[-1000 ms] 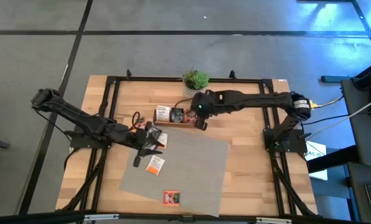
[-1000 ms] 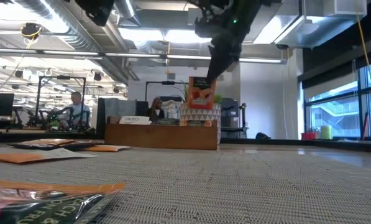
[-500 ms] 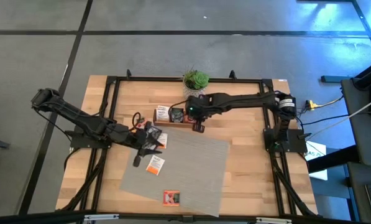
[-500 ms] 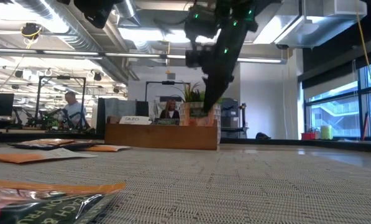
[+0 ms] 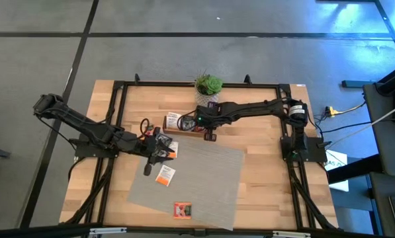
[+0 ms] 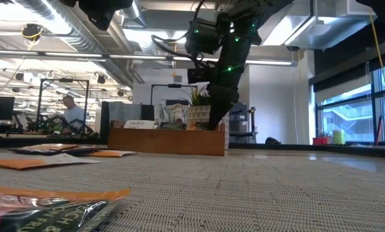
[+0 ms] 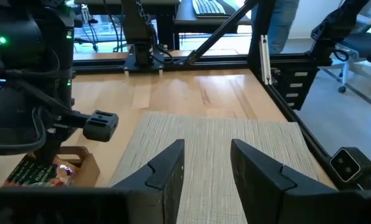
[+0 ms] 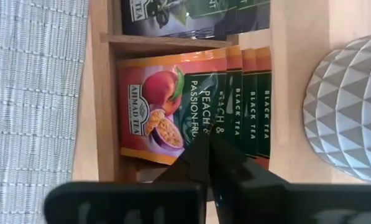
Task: Pick & Place Tea
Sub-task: Put the orange tea bag into the right section of the wooden organizer
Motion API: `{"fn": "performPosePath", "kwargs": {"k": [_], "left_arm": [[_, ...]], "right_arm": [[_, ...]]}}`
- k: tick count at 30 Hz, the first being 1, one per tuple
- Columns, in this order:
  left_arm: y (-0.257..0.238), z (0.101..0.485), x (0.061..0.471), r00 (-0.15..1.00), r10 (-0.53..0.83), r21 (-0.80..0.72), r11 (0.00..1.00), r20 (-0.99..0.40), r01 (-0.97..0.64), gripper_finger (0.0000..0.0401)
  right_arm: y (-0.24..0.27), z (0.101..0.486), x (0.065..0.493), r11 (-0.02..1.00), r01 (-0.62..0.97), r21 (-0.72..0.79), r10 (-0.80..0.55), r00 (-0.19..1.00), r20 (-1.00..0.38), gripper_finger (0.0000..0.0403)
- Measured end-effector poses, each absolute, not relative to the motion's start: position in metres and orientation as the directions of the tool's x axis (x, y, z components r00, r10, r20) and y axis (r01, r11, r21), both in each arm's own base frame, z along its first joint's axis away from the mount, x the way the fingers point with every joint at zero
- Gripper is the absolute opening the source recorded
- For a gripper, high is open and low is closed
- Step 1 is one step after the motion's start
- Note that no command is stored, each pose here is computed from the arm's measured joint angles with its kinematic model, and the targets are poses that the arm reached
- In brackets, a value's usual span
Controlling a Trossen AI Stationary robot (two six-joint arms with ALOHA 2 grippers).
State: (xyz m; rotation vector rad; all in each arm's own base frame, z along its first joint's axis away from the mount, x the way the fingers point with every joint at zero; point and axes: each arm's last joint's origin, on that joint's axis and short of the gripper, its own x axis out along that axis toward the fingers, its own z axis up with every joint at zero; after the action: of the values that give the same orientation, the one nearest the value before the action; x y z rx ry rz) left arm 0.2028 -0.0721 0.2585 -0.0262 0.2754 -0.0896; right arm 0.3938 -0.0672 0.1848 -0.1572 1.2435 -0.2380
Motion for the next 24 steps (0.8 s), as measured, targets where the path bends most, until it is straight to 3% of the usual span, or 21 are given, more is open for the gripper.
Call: {"fn": "performPosePath", "kwargs": {"k": [12,24], "left_arm": [[-0.072,0.258,0.203,0.958,-0.091,-0.037,0.996,-0.271,0.084,0.0127],[-0.073,0.257,0.202,0.953,-0.11,-0.039,0.994,-0.283,0.103,0.0127]], "right_arm": [[-0.063,0.204,0.402,0.963,0.072,-0.258,-0.267,0.338,-0.902,0.0097],[-0.037,0.255,0.406,0.953,0.203,-0.226,-0.288,0.361,-0.887,0.0109]]}}
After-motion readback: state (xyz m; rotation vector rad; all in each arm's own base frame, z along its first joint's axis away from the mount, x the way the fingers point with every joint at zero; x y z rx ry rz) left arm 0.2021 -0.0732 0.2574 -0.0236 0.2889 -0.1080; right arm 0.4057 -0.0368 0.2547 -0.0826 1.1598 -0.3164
